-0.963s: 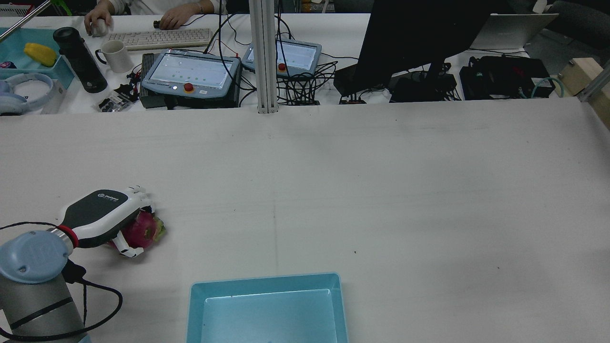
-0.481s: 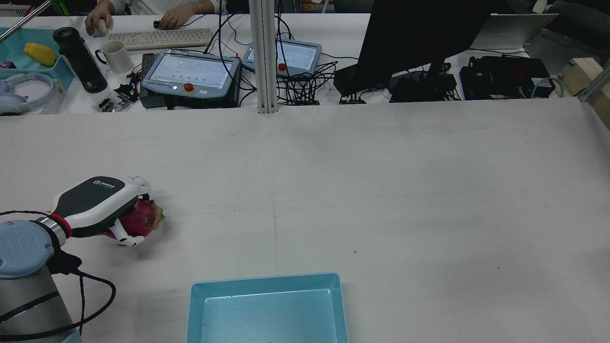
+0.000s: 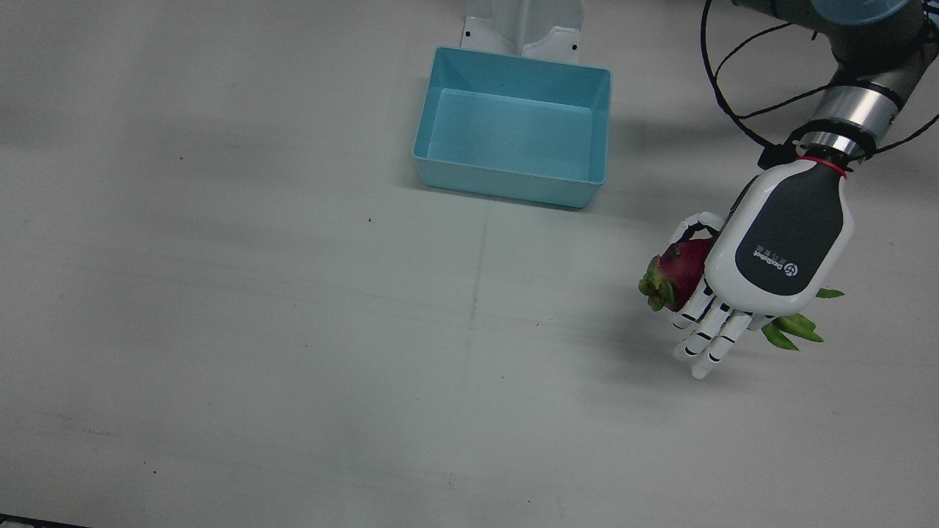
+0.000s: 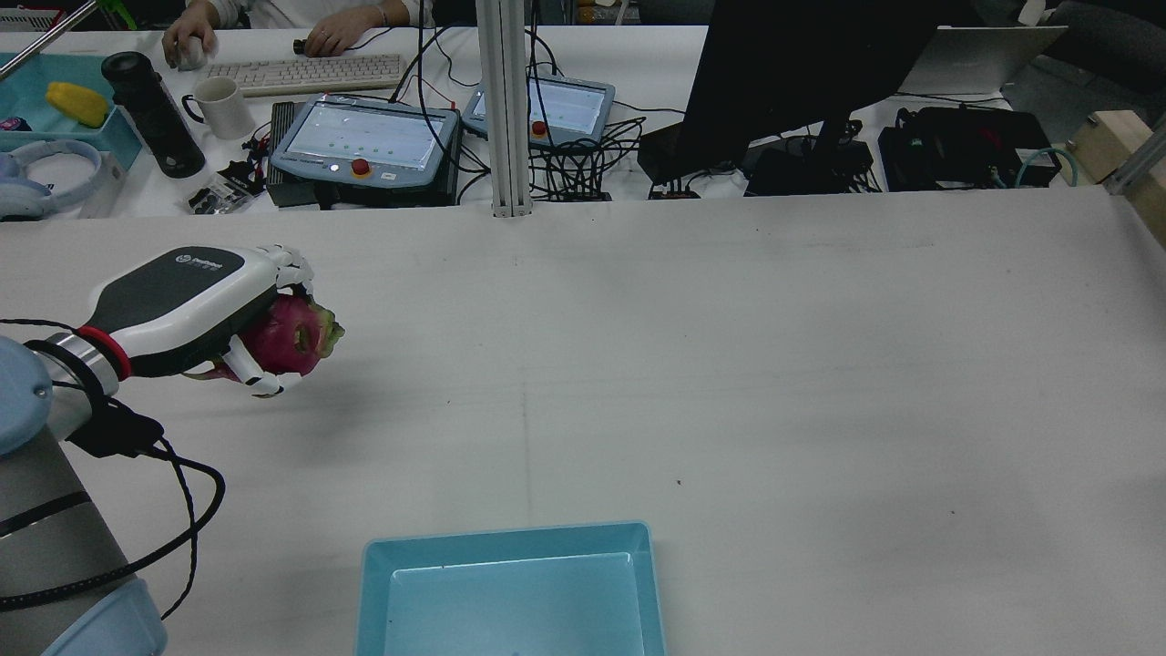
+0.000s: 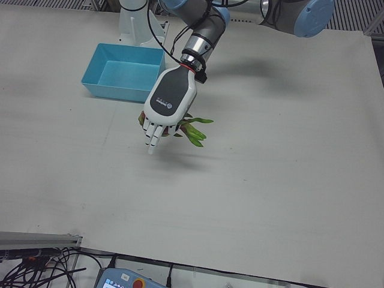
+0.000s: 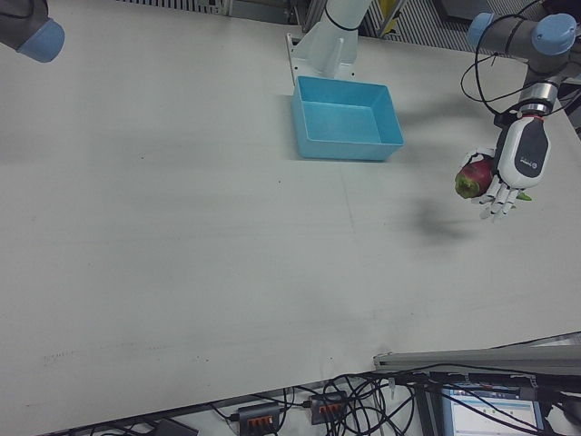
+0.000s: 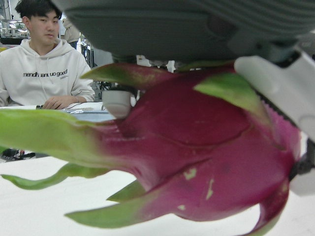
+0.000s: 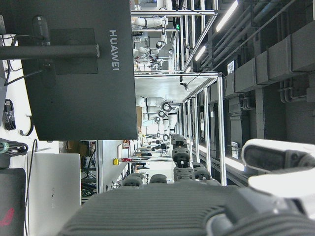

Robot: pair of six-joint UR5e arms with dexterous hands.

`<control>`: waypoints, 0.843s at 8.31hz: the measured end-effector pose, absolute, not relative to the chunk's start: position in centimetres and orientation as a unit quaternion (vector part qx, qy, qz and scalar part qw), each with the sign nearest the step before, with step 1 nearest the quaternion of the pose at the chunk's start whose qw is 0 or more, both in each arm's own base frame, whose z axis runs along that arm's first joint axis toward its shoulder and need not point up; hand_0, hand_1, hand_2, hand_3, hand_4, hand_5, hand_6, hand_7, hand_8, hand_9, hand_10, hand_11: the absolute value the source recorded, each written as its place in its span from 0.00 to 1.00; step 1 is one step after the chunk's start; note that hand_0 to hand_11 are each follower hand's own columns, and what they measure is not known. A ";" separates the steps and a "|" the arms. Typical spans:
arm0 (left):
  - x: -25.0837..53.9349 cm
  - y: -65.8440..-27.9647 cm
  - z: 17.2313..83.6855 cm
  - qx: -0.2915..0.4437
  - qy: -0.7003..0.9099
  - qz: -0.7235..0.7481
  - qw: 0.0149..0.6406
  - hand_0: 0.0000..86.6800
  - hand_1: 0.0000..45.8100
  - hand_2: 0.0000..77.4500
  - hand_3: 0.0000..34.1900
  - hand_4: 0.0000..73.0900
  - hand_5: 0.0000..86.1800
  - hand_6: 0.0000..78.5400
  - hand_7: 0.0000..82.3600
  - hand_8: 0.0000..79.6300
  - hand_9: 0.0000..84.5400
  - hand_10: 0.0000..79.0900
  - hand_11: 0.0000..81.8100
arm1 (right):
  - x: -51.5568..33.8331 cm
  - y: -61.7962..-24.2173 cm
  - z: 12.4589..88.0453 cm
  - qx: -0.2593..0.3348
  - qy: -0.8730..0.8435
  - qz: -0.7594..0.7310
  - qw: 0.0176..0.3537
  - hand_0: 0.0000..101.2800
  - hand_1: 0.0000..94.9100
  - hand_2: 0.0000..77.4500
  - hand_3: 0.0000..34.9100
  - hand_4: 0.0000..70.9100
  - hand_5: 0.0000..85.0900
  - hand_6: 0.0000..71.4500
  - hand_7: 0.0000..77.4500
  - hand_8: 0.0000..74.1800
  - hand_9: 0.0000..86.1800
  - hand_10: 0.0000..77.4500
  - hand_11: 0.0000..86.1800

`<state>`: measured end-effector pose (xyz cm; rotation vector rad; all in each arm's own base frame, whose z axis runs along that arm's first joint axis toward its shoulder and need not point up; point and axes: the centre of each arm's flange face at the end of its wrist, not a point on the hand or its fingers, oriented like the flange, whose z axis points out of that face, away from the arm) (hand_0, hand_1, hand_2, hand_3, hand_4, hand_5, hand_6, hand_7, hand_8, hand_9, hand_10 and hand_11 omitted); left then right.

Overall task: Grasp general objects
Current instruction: 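Lift the dragon fruit off the table with the left hand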

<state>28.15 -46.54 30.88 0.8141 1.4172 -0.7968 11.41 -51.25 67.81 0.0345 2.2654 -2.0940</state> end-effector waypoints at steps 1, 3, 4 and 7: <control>27.4 -47.1 27.8 0.358 0.625 -0.346 0.602 0.51 0.00 0.59 0.00 0.22 0.44 0.17 0.34 0.14 0.17 0.70 0.93 | 11.4 -51.2 67.8 0.011 0.734 -0.679 0.028 0.00 0.06 0.96 0.00 0.00 0.00 0.00 0.00 0.00 0.01 0.00 0.01; 24.7 -48.8 23.7 0.358 0.647 -0.343 0.579 0.50 0.00 0.59 0.00 0.22 0.44 0.16 0.32 0.14 0.15 0.70 0.92 | 11.4 -51.2 67.8 0.011 0.734 -0.679 0.028 0.00 0.06 0.96 0.00 0.00 0.00 0.00 0.00 0.00 0.01 0.00 0.01; 23.1 -49.8 22.5 0.346 0.666 -0.346 0.563 0.50 0.00 0.59 0.00 0.22 0.44 0.16 0.32 0.14 0.15 0.70 0.91 | 11.4 -51.2 67.8 0.011 0.734 -0.679 0.028 0.00 0.06 0.96 0.00 0.00 0.00 0.00 0.00 0.00 0.01 0.00 0.01; 20.6 -51.3 20.1 0.272 0.744 -0.348 0.501 0.54 0.00 0.59 0.00 0.23 0.44 0.16 0.34 0.14 0.15 0.72 0.90 | 11.4 -51.3 67.8 0.011 0.734 -0.678 0.028 0.00 0.06 0.96 0.00 0.00 0.00 0.00 0.00 0.00 0.01 0.00 0.01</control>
